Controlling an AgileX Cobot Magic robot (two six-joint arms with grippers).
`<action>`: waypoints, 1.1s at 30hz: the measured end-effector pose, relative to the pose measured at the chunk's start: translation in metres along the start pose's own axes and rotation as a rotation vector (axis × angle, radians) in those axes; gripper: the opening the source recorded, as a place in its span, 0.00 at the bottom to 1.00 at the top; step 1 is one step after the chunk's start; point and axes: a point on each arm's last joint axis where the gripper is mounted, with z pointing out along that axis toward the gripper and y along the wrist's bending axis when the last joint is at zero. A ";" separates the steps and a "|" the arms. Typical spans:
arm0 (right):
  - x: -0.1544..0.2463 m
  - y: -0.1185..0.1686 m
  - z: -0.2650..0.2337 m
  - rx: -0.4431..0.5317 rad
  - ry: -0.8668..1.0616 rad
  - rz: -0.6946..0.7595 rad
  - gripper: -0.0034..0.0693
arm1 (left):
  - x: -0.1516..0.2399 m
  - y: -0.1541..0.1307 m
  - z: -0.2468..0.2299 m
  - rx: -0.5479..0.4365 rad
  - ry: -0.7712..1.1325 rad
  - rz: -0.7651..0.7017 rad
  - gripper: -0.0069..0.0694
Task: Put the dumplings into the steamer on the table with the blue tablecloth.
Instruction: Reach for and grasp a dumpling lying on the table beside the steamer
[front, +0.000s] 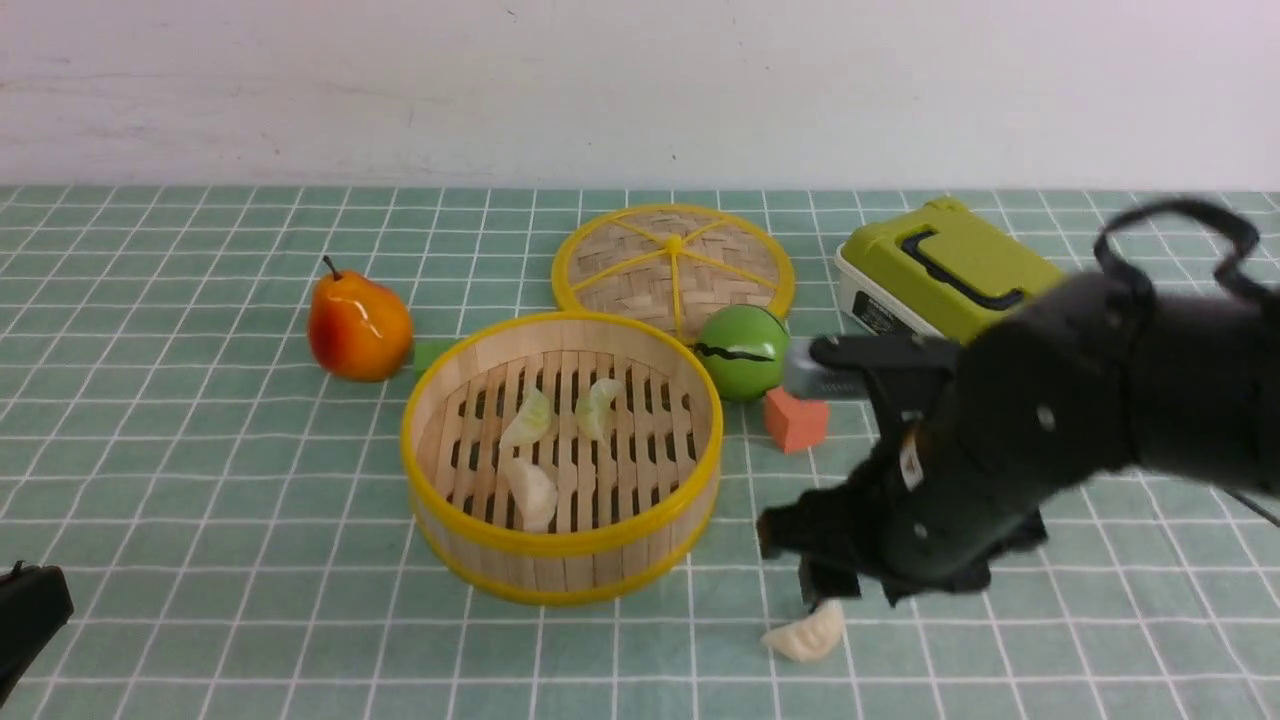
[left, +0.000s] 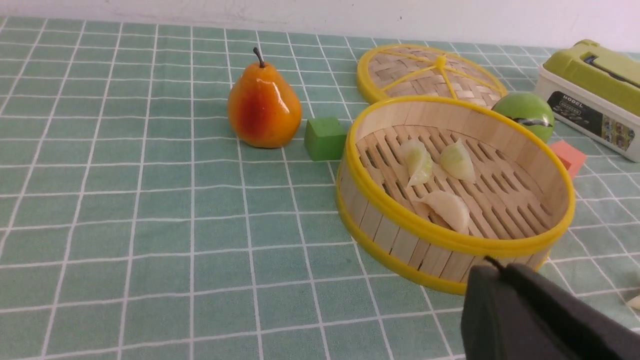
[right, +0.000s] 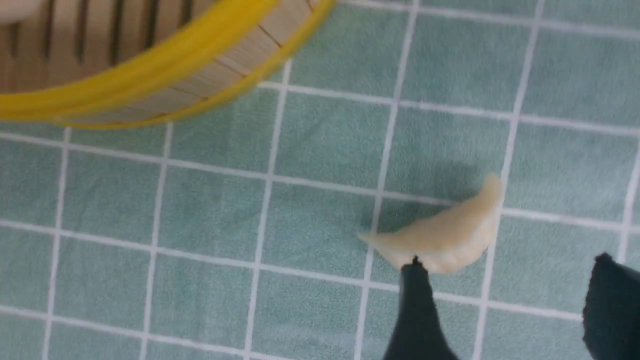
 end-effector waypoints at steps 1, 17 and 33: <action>0.006 -0.004 0.006 -0.007 -0.011 0.041 0.64 | 0.000 0.000 0.000 0.000 0.000 -0.001 0.07; 0.012 -0.010 0.051 -0.070 -0.098 0.097 0.48 | 0.002 -0.001 0.001 0.013 -0.010 0.000 0.08; -0.030 0.024 -0.018 -0.070 -0.107 -0.357 0.29 | 0.002 -0.002 0.002 0.023 -0.021 0.000 0.09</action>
